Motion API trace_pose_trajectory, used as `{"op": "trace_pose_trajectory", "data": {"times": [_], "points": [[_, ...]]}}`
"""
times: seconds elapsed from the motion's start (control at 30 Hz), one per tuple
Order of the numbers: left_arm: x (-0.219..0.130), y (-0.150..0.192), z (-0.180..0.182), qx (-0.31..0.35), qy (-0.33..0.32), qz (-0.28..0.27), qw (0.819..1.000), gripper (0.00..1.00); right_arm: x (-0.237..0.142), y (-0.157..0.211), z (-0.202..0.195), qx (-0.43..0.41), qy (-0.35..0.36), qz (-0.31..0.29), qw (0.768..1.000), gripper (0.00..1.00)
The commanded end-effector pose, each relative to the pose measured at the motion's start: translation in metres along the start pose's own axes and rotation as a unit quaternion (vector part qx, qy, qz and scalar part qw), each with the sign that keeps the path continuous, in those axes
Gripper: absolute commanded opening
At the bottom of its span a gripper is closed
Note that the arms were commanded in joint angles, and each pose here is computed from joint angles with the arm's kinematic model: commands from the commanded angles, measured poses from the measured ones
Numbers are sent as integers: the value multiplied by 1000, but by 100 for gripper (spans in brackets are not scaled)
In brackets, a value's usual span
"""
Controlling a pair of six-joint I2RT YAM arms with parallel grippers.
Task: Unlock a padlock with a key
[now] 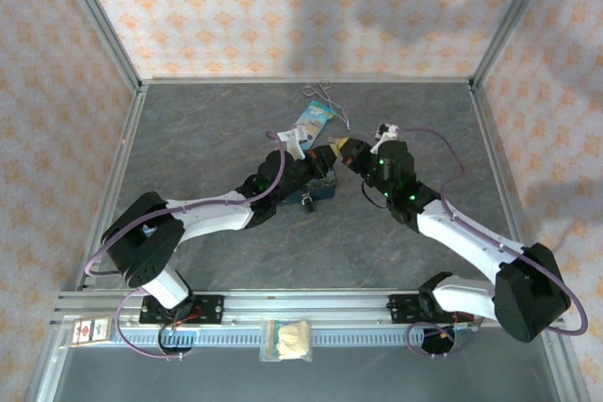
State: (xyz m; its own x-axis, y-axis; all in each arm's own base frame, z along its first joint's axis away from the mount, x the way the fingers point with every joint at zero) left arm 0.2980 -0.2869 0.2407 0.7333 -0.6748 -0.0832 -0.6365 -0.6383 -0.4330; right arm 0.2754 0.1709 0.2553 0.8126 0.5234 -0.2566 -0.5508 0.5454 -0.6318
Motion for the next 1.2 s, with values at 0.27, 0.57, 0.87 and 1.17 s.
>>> {"op": "trace_pose_trajectory", "data": {"times": [0.27,0.57,0.87,1.17], "points": [[-27,-38,3,113,-37,27,993,0,-11,-35,2,-76,20,-22,997,65],[-49,-53,-9,243,-13,128,961,0,-7,-31,24,-175,-186,100,962,63],[-70,-56,-35,319,63,165,931,0,-6,-14,36,-207,-318,178,908,45],[-71,-50,-37,319,90,217,918,0,-7,-8,41,-212,-354,199,889,36]]}}
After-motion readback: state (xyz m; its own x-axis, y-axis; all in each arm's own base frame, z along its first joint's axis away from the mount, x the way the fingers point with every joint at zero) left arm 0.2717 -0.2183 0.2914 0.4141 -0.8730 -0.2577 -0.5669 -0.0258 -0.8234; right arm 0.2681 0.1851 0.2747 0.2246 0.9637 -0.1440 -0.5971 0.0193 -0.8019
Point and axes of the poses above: each hand's point on the last joint's axis, 136 mm out from that joint toward the fingers, its own x axis out along the fingers, its own z axis along the line the jaws close on, y = z × x, the point moved 8 cm from there along -x, back along the fingers, and after that the axes turned 9 degrees about -x, right-handed, at the moved point
